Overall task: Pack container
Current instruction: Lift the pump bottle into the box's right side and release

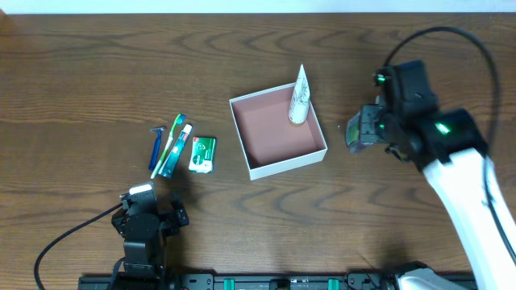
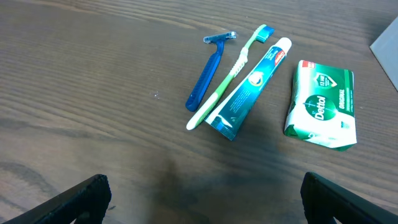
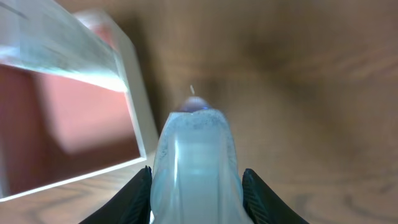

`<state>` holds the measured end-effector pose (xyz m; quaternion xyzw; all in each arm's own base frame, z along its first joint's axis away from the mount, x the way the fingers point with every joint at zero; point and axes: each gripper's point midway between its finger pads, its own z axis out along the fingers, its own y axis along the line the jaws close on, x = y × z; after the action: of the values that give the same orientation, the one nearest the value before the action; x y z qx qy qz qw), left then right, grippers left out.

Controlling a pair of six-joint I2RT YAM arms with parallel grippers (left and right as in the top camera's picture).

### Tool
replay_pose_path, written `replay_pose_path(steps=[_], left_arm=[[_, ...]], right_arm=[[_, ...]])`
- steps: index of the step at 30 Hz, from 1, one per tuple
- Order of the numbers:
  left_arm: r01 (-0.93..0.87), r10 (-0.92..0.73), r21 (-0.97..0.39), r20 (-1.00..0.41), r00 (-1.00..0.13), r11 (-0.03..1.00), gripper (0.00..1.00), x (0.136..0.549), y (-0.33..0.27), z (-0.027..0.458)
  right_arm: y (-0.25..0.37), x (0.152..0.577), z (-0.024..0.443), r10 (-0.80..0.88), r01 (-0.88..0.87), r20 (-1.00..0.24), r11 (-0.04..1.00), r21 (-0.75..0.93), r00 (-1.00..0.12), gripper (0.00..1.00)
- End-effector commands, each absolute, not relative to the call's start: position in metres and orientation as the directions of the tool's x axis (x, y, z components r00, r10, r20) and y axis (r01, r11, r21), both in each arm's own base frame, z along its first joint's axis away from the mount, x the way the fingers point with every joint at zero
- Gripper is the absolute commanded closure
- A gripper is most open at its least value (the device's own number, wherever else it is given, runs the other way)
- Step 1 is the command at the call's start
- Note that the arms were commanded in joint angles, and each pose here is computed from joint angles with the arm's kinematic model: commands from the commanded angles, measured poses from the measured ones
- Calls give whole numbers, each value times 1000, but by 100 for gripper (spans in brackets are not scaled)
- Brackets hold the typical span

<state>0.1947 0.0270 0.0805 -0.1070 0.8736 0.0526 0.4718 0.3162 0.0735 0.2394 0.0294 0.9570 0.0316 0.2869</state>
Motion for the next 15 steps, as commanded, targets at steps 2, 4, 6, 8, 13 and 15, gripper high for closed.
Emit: replay_pose_path(steps=[2,4,6,8,13,15], left_arm=[[-251,-152,-17,-834,-531,968,2,194,28,76],[-251,-152,-17,-834,-531,968,2,194,28,76],[-251,-152,-17,-834,-531,968,2,194,28,76],[-250,-152,-17,-834,-531,968,2,194,28,76],[-251,-152,-17,-833,-531,968,2,194,28,76],[-251,-152,-17,-833,-531,968,2,194,28,76]], right_arm=[[105,298,288,25,-117,-651,978,174,-759,83],[122,292,290,-7,-174,-650,966,193,-760,83],[138,289,287,-44,-222,-645,955,198,-763,82],[156,291,283,-82,-267,-643,944,196,-761,81],[181,311,264,-126,-305,-632,935,183,-764,81],[183,319,250,-140,-297,-610,941,163,-780,81]])
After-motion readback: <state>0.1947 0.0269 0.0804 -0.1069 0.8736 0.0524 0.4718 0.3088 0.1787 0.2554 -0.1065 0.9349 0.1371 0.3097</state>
